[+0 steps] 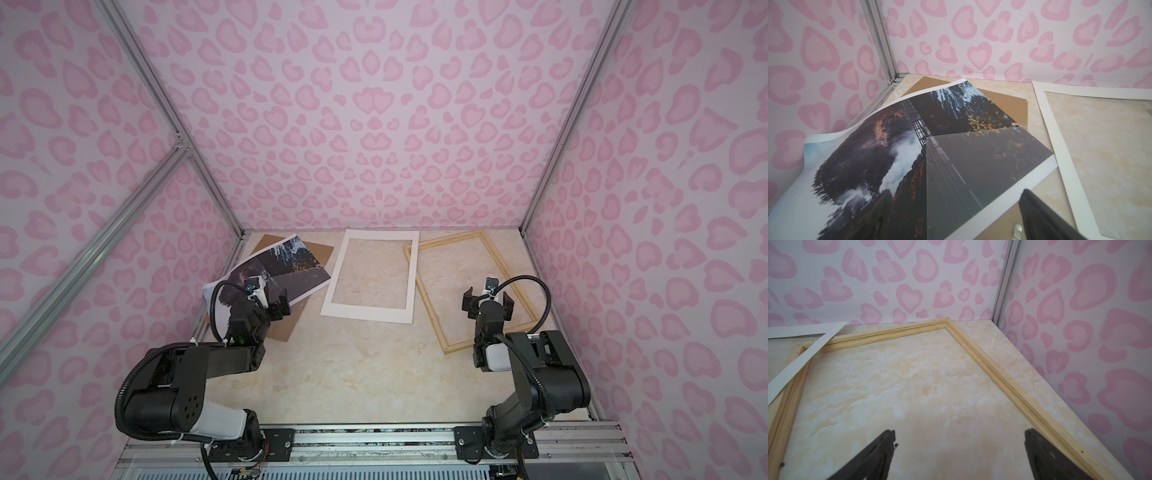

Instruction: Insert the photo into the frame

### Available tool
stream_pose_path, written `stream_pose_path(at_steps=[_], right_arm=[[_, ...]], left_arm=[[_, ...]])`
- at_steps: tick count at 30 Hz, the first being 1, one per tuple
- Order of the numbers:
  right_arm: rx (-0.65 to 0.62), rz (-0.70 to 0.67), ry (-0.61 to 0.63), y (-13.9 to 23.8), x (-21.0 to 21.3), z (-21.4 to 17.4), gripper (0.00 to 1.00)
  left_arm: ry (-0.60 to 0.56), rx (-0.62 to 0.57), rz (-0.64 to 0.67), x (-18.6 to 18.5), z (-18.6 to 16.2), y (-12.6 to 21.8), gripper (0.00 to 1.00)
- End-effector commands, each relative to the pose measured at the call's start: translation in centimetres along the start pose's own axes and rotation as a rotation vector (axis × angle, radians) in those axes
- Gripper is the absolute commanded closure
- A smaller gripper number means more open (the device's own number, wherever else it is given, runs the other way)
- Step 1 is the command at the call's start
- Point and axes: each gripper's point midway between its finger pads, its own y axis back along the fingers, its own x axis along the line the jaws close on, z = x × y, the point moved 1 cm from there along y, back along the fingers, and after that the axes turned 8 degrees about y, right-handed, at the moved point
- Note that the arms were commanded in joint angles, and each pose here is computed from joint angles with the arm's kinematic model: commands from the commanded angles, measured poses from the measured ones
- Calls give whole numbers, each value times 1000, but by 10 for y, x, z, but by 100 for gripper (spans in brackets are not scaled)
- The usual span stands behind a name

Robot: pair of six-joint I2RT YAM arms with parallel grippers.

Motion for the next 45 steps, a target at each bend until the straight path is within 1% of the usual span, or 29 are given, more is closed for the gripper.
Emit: stream_pose_path(at_steps=[1, 7, 12, 14, 16, 17, 19, 21, 22, 23, 25, 27, 29, 31, 33, 35, 37, 38, 40, 44, 45], right_arm=[[-4, 13, -6, 0, 2, 1, 0], [-4, 13, -7, -1, 2, 1, 0], [-1, 26, -35, -2, -2, 0, 0], [-8, -39, -51, 3, -13, 6, 0], [-2, -131, -65, 16, -30, 23, 0], [-3, -177, -80, 22, -39, 35, 0], [0, -262, -192, 33, -55, 56, 0], [13, -319, -326, 44, -70, 68, 0], [7, -340, -412, 49, -77, 72, 0], [16, -335, -497, 52, -81, 70, 0], [42, -317, -689, 56, -93, 61, 0], [46, -234, -811, 58, -98, 58, 0], [59, -168, -794, 62, -94, 60, 0], [140, -142, -729, 66, -85, 60, 0], [187, -118, -656, 70, -74, 59, 0], [237, -99, -582, 72, -62, 52, 0], [305, -49, -518, 71, -47, 45, 0], [340, -12, -486, 69, -37, 41, 3], [387, 55, -425, 66, -17, 37, 4], [489, 207, -305, 56, 32, 28, 9], [503, 246, -287, 53, 45, 29, 9]], left_arm=[[-2, -24, -8, -1, 7, 0, 3], [2, -26, -11, -1, 7, 1, 3], [19, -41, -28, 0, 10, 3, 3], [20, -19, -9, 0, 22, 1, 3], [-15, 28, -37, -11, 35, 2, 3], [-5, 44, -2, -13, 43, 4, 3], [93, 65, 48, -15, 61, 11, 3], [255, 107, 92, -14, 71, 22, 3], [335, 158, 118, -13, 69, 27, 3], [388, 196, 126, -14, 68, 32, 3], [497, 313, 130, -21, 57, 43, 3], [561, 410, 110, -29, 41, 54, 3], [621, 482, 81, -35, 24, 66, 3], [661, 549, 54, -41, 6, 79, 3], [698, 615, 59, -38, -14, 92, 3], [704, 628, 89, -28, -25, 104, 3], [695, 618, 149, -14, -31, 114, 3], [707, 616, 173, -8, -35, 118, 3], [759, 625, 184, -2, -42, 122, 3], [883, 659, 153, 3, -62, 117, 4], [910, 672, 141, 3, -66, 115, 2]])
